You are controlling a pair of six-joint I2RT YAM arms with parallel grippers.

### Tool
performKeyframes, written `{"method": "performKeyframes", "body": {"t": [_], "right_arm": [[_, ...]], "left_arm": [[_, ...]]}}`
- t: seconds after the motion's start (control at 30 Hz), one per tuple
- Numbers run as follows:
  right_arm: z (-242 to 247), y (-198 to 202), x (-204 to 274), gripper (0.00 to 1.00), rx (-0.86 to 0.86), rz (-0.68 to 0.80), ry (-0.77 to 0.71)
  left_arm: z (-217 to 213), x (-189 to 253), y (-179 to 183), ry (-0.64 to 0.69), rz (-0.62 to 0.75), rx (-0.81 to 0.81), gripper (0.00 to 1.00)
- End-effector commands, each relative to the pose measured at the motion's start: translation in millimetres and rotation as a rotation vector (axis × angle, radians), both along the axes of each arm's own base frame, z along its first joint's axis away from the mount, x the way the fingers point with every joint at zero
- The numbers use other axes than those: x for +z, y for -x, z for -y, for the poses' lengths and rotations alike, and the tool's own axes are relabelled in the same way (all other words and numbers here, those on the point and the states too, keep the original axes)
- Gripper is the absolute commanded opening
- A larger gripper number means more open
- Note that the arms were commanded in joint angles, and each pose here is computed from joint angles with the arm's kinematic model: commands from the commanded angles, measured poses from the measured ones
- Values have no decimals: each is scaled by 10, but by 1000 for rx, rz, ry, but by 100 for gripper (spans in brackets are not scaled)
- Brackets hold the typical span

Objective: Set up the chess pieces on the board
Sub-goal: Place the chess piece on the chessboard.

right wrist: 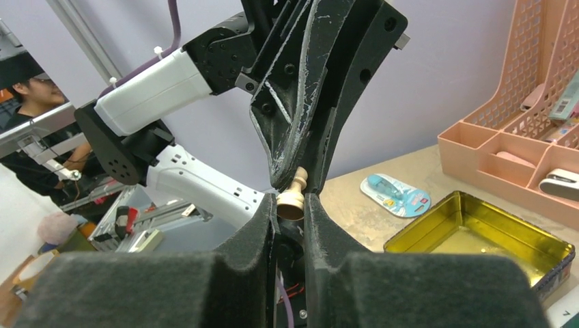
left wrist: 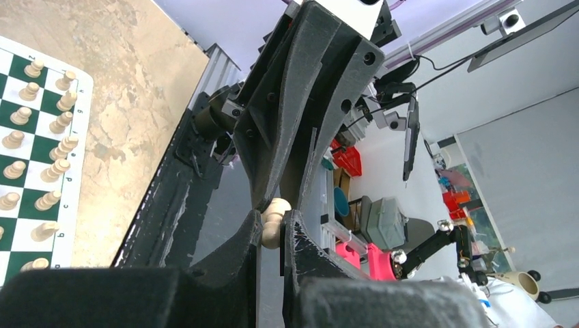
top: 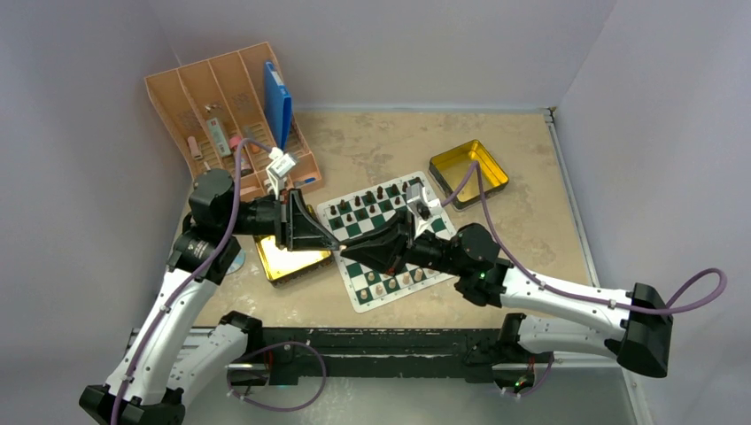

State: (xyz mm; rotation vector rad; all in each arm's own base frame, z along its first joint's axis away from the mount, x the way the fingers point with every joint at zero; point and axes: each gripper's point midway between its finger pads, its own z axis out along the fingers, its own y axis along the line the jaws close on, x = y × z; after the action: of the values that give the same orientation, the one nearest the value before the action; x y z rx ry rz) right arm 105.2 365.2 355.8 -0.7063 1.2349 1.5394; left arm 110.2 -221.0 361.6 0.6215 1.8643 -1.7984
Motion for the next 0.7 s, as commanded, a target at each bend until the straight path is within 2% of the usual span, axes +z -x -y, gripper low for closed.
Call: {"method": "performKeyframes", "body": {"t": [0.0,0.1,0.37,0.4,0.57,0.67], "right_arm": [[137,-65,305,23,-69,24,-77],[228,-144,259,44,-132,-1,-65],[609,-227,67,95,-271,-58,-13],[660,-246,46,98,-293,-66,-7],[903,-233,31,99,-347,-90,0],[1032,-238,34,99,-381,-101,-2]], "left_arm": [[3,24,-15,-12,42,2,0],[3,-38,-192,-63,82,89,0],[-87,-392,-741,-286,62,306,0],[-111,-440,-817,-318,62,337,0],[-120,-793,-1074,-456,38,415,0],[-54,-1139,-1173,-600,22,448,0]]}}
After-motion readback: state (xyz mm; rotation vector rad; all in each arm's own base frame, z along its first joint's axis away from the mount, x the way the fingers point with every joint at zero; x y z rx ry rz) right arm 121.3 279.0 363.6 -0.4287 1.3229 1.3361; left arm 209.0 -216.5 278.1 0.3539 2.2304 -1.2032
